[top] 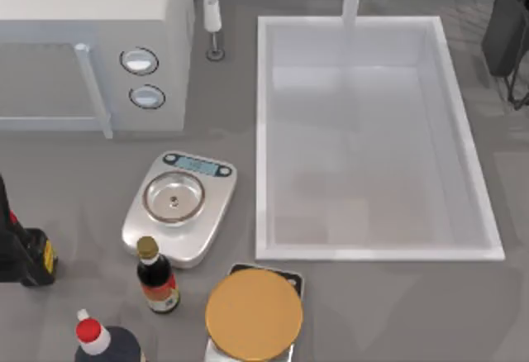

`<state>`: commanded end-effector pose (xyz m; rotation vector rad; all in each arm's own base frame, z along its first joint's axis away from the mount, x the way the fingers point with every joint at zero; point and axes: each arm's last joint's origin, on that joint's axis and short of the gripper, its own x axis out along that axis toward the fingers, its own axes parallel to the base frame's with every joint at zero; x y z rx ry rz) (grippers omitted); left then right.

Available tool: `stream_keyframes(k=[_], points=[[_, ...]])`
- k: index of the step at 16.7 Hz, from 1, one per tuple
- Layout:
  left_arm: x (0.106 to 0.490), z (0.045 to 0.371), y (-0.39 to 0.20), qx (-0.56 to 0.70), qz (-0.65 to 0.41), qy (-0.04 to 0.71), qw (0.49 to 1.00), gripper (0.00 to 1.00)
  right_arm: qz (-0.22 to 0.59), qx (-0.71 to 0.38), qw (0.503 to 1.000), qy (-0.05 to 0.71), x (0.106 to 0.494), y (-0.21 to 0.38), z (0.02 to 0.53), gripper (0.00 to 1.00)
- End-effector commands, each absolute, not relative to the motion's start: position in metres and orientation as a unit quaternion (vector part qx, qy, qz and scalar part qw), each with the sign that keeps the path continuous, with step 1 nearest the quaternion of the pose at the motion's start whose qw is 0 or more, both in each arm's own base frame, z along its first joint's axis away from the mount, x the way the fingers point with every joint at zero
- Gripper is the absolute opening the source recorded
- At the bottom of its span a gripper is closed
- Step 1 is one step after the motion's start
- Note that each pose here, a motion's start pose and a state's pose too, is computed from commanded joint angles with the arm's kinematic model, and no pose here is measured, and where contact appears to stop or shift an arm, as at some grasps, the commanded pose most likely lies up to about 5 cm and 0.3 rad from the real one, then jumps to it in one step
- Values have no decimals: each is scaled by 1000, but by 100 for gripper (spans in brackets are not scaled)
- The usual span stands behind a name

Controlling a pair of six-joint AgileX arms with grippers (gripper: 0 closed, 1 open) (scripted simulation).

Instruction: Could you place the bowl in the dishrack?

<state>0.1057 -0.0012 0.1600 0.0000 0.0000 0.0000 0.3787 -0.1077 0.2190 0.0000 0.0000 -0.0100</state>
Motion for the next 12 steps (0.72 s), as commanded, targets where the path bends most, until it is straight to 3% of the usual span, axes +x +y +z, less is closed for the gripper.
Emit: stream_keyframes(k=[2,12], points=[[106,160,-1,0,0,0,1000,100,-5,0,1000,0,379,-108,219,0],[106,160,-1,0,0,0,1000,100,-5,0,1000,0,379,-108,219,75]])
